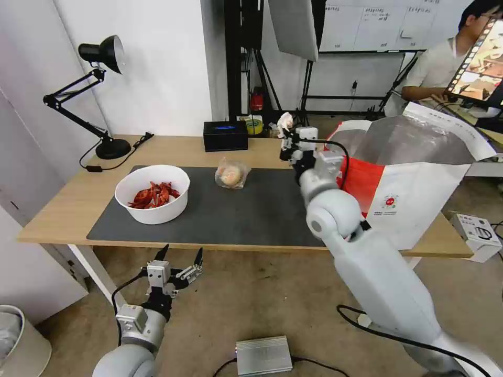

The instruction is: Pick up the trash from the table and place it into the takeout bag.

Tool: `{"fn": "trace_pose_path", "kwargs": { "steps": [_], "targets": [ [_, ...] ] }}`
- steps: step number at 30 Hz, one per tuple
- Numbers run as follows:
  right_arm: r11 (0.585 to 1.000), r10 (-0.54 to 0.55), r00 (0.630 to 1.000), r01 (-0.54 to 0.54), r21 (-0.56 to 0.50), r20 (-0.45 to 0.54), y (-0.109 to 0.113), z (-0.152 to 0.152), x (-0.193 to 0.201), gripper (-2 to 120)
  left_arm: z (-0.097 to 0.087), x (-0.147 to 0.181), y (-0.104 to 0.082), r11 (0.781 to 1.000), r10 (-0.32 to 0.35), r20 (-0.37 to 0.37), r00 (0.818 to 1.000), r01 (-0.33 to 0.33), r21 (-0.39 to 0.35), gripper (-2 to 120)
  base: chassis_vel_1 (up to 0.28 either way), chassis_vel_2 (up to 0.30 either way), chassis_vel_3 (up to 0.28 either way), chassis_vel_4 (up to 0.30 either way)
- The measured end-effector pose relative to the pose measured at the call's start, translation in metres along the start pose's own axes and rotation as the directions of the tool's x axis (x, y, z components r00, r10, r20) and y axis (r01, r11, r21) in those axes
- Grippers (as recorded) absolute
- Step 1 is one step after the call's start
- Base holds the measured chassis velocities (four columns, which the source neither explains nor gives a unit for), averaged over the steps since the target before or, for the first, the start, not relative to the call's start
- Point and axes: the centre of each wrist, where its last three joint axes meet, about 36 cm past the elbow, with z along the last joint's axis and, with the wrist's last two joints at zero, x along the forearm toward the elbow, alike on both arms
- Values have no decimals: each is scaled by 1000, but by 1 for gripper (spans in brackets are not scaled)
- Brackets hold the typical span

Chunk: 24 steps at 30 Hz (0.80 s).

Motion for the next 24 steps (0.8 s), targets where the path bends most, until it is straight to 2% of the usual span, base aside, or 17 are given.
{"fn": "trace_pose_path", "kwargs": {
  "steps": [7, 15, 24],
  "targets": [
    [999, 13, 999, -15, 42, 37, -19, 2, 31, 0, -3, 1, -2, 1000, 9, 6, 1000, -9, 3, 100, 0, 0, 0, 0],
    [996, 46, 995, -52, 70, 88, -46, -25, 65, 0, -2, 1, -6, 1000, 21, 3, 1000, -21, 5, 100, 0, 0, 0, 0],
    [993, 64, 991, -74, 88, 118, -67, -37, 76, 0, 1, 2, -12, 999, 32, -3, 999, -32, 8, 100, 0, 0, 0, 0]
  ]
}}
